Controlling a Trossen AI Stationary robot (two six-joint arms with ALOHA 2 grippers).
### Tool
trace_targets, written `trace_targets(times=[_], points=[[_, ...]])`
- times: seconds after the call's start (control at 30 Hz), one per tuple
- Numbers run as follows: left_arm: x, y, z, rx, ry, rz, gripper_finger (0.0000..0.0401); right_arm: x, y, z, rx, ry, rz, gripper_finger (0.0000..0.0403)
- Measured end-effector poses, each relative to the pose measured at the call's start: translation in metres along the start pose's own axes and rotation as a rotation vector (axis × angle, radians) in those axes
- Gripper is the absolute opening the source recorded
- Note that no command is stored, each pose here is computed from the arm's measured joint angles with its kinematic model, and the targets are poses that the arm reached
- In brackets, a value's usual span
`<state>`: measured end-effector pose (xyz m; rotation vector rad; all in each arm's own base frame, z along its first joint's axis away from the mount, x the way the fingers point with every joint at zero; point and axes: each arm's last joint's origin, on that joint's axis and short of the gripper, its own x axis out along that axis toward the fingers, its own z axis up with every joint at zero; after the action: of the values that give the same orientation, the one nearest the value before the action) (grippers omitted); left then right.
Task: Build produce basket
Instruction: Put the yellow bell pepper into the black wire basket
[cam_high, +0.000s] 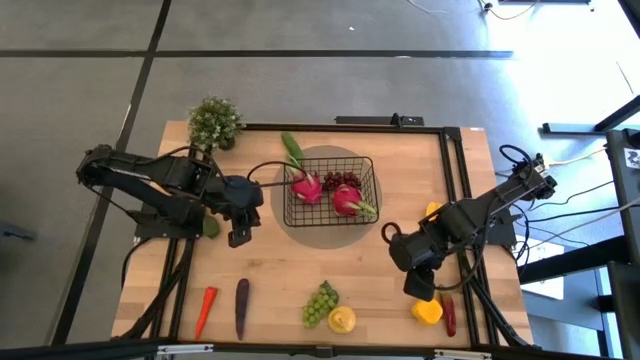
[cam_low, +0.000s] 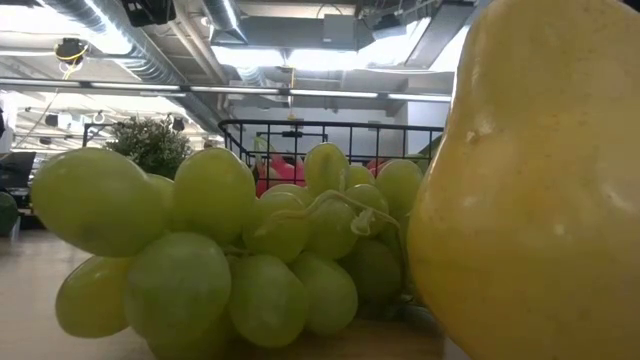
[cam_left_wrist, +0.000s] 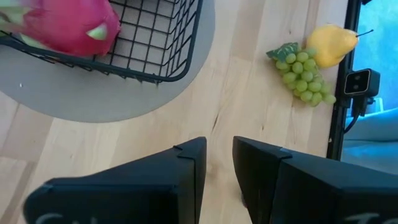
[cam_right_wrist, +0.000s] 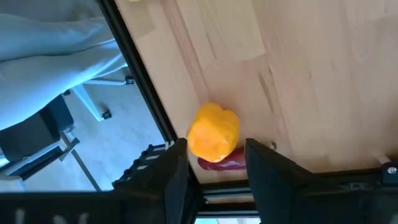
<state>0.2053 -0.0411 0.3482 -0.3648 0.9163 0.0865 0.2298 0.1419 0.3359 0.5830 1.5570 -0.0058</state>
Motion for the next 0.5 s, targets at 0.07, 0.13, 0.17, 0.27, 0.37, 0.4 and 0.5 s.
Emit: trace_targets(times=[0.07,0.13,0.17,0.27,0.37,0.4,0.5], points=[[0.0,0.0,0.0,0.0,0.0,0.0,0.0069,0.0,0.0,0.0,0.001,0.001,-0.002,0.0149],[0.0,0.0,0.0,0.0,0.0,0.0,0.0069,0.0,0.0,0.0,0.001,0.001,-0.002,0.0149],[0.0,0.0,0.0,0.0,0.0,0.0,0.0069,0.0,0.0,-0.001,-0.001,0.002,-0.002,0.0149],[0.0,0.0,0.0,0.0,0.0,0.0,0.0069,0.001,0.002,-0.004,-0.012,0.011,-0.009,0.0149],[0.0,0.0,0.0,0.0,0.0,0.0,0.0069,0.003,0.006,-0.011,-0.034,0.025,-0.013,0.0149],[0.0,0.0,0.0,0.0,0.0,0.0,0.0069,0.004,0.007,-0.014,-0.037,0.034,-0.012,0.0149],[0.0,0.0,0.0,0.0,0.0,0.0,0.0069,0.008,0.014,-0.025,-0.018,0.057,-0.015,0.0149]])
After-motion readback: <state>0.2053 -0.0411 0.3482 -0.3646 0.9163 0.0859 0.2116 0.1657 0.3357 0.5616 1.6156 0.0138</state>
